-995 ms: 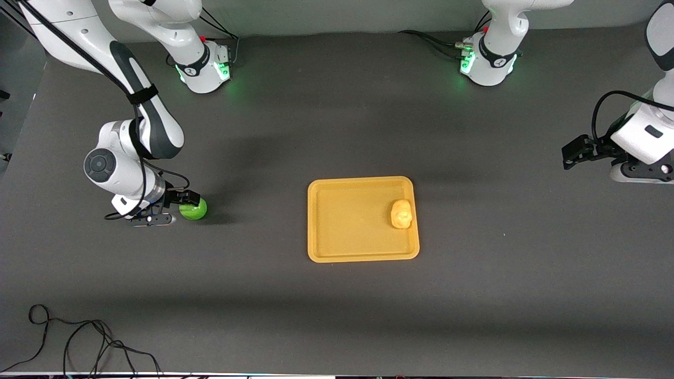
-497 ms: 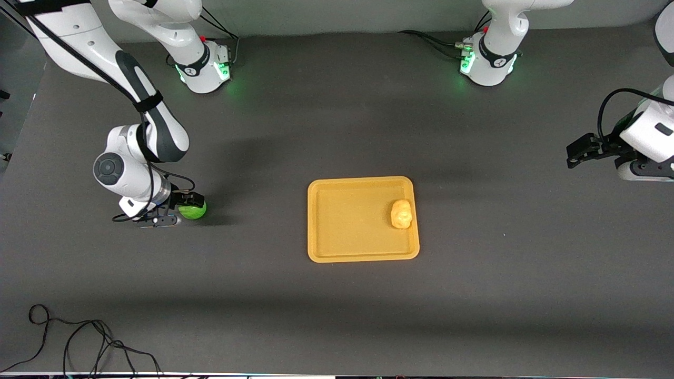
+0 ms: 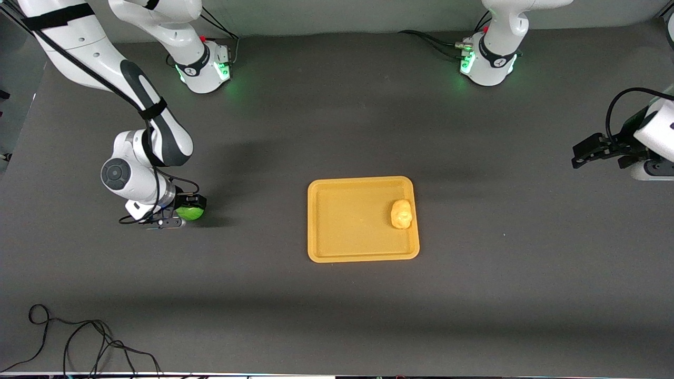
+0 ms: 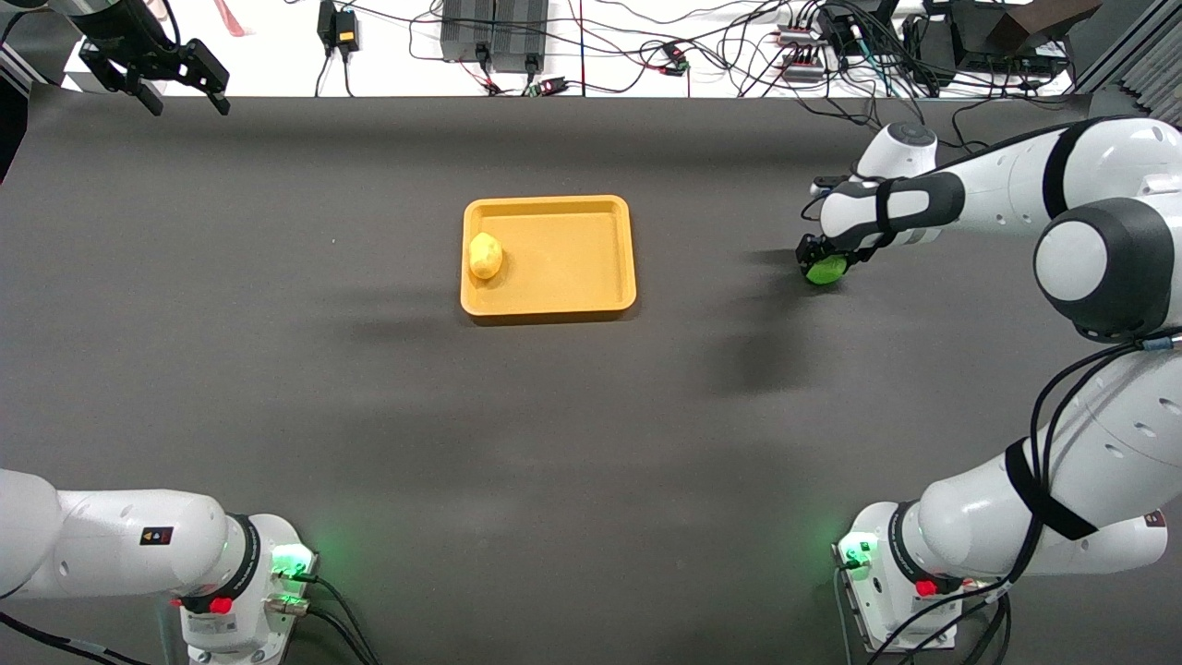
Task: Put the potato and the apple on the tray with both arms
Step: 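Close the right gripper on the green apple and lift it, then carry the apple with the right gripper onto the tray beside the potato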
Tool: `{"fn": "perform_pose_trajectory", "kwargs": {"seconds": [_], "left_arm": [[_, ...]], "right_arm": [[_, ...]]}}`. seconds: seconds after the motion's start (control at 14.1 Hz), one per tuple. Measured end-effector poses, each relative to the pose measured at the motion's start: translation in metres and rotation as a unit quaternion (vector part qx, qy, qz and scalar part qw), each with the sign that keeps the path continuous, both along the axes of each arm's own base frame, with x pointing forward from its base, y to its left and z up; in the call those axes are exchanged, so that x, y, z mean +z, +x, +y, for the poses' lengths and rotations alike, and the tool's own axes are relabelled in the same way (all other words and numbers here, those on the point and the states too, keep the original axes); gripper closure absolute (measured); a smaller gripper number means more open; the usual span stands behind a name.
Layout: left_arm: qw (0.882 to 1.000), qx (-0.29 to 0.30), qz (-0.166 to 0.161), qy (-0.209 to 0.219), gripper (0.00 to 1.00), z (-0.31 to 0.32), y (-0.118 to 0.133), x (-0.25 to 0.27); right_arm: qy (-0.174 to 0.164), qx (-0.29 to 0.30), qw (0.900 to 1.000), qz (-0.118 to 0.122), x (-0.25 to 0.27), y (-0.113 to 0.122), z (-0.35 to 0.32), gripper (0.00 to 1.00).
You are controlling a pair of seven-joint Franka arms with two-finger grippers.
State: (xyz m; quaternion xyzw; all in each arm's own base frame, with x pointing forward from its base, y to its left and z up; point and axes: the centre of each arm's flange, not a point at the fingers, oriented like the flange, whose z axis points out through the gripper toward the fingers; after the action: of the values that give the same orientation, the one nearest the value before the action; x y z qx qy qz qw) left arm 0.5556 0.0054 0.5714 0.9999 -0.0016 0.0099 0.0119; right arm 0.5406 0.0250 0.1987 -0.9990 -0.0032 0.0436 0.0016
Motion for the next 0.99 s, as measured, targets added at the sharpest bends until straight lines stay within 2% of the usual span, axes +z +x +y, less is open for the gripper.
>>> {"fn": "perform_pose_trajectory", "kwargs": {"seconds": [0.14,0.21,0.36,0.5,0.78,0.99], "left_arm": [[1.000,0.001,0.000,0.000,0.00,0.001,0.000,0.000],[1.000,0.000,0.000,0.000,0.00,0.001,0.000,0.000],[1.000,0.000,0.000,0.000,0.00,0.001,0.000,0.000],[1.000,-0.002,0.002,0.000,0.00,-0.002,0.000,-0.002],[1.000,-0.005,0.006,0.000,0.00,-0.005,-0.001,-0.006],[1.000,-0.005,0.006,0.000,0.00,-0.005,-0.001,-0.006]], "right_arm": [[-0.006,0.006,1.000,0.018,0.039,0.015,0.019,0.19],[-0.010,0.003,1.000,0.019,0.066,0.025,0.038,0.19],[-0.013,-0.007,1.000,-0.001,0.114,0.040,0.102,0.19],[-0.001,-0.022,0.999,-0.026,0.138,0.044,0.180,0.19],[0.066,-0.025,0.997,-0.030,0.139,0.057,0.303,0.19],[0.082,-0.052,0.995,-0.028,0.118,0.058,0.380,0.19]]}}
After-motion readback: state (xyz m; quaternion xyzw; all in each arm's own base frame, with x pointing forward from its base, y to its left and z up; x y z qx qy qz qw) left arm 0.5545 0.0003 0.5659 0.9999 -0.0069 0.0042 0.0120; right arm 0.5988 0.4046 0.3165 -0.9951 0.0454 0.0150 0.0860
